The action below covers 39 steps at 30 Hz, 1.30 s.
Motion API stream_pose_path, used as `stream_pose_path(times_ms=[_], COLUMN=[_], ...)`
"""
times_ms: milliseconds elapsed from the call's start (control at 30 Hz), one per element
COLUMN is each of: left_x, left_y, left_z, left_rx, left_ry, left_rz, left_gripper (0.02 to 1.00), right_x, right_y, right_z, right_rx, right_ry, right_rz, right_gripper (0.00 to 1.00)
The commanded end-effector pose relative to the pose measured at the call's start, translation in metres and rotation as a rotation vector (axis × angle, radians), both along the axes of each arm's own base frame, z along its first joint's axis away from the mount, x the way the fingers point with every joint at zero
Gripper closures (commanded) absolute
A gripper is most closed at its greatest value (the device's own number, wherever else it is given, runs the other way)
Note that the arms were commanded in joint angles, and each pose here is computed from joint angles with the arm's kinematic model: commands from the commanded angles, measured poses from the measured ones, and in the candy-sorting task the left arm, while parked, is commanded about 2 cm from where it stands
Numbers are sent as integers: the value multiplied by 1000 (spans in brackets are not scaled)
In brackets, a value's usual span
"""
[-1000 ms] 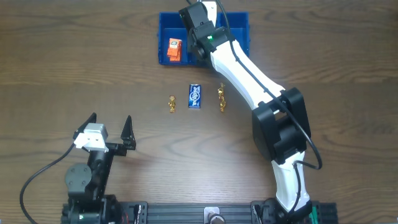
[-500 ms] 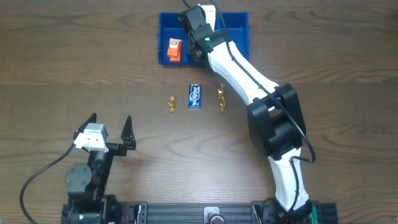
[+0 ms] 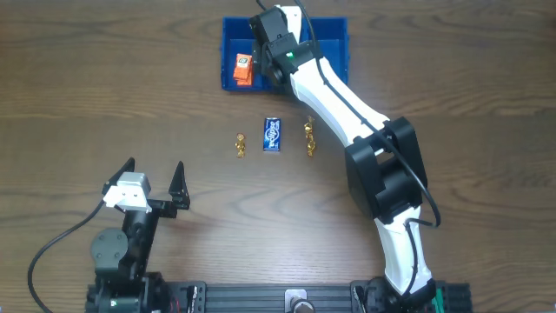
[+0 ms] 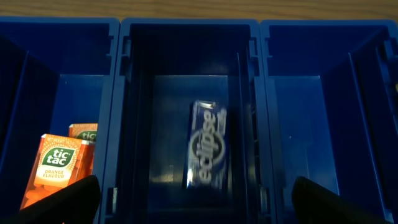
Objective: Sort Candies Into Trays
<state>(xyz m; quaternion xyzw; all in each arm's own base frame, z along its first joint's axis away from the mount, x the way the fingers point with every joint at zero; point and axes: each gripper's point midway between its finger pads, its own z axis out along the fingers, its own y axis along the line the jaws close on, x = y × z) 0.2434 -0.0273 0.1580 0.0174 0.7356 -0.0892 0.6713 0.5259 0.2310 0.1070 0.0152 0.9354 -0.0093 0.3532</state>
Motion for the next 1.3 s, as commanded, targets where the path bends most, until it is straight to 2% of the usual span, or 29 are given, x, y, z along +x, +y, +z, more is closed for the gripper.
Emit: stream_pose_path(times_ms=[33, 167, 300, 433, 633, 700, 1100, 1300], left_x=[-2, -2, -2, -2, -2, -2, -2, -2], left_y=[-4, -4, -4, -4, -4, -4, -4, -4], left_z=[-17, -17, -17, -17, -17, -17, -17, -17], left_rx=[-6, -7, -6, -7, -6, -7, -7, -7], left_ry=[57, 57, 57, 57, 57, 57, 57, 57], left_rz=[-24, -24, -24, -24, -24, -24, -24, -24], left_gripper=[20, 20, 23, 20, 20, 20, 23, 20], right_x=[5, 2, -8, -33, -104, -116, -147, -156], right_y=[0, 1, 5, 8, 22, 24, 30, 36], right_z=[9, 11, 32, 43, 2, -6, -58, -81], right_rx=[1, -2, 4, 3, 56, 58, 69, 39], right_ry=[-27, -23, -33, 19, 317, 362, 448, 482], right_rz=[-15, -12, 3, 5, -9, -17, -52, -48], right_gripper=[3, 3, 3, 3, 3, 3, 1, 1])
